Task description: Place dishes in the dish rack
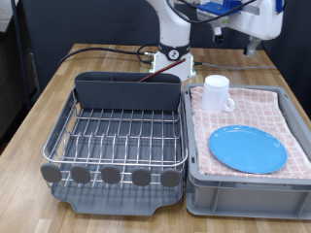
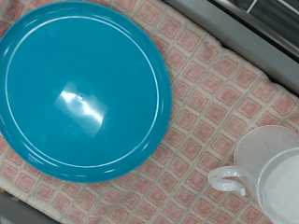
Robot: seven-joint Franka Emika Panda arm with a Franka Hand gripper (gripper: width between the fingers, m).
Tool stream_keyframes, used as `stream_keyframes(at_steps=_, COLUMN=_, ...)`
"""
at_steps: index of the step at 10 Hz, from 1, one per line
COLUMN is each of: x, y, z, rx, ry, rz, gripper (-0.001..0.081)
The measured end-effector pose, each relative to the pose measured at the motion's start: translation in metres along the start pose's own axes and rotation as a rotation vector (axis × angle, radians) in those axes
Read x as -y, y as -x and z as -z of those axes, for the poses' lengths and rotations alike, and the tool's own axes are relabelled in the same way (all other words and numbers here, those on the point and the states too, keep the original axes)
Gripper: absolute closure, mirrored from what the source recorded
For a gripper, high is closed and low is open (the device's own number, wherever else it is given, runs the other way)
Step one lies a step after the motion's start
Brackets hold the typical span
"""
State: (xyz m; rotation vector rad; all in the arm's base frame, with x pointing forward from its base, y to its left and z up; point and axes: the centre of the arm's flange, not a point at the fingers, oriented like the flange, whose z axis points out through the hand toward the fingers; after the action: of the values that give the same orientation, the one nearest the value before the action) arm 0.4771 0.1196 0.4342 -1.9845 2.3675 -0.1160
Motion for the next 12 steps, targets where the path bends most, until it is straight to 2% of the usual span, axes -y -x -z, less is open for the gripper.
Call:
stream_keyframes(at_steps=2, x=0.005, y=0.015, z=0.001, rx=-0.001, ry=0.001, rz=0.027, gripper=0.0004)
stream_keyframes(at_steps=4, x=0.007, y=0.022, z=0.000, rx=-0.002, ry=0.006, rz=-0.031, gripper=0.0004)
stream_keyframes(at_steps=6, x=0.007, y=0.022, z=-0.003, rx=0.010, ry=-0.003, rz=0.021, gripper=0.0004)
stream_keyframes(at_steps=8, x=0.009, y=0.021, z=-0.028, rx=0.062, ry=-0.022, rz=0.106, gripper=0.0004)
stream_keyframes(at_steps=12, x=0.006, y=0.017, z=-0.082, rx=0.147, ry=-0.108, rz=0.164, gripper=0.0004)
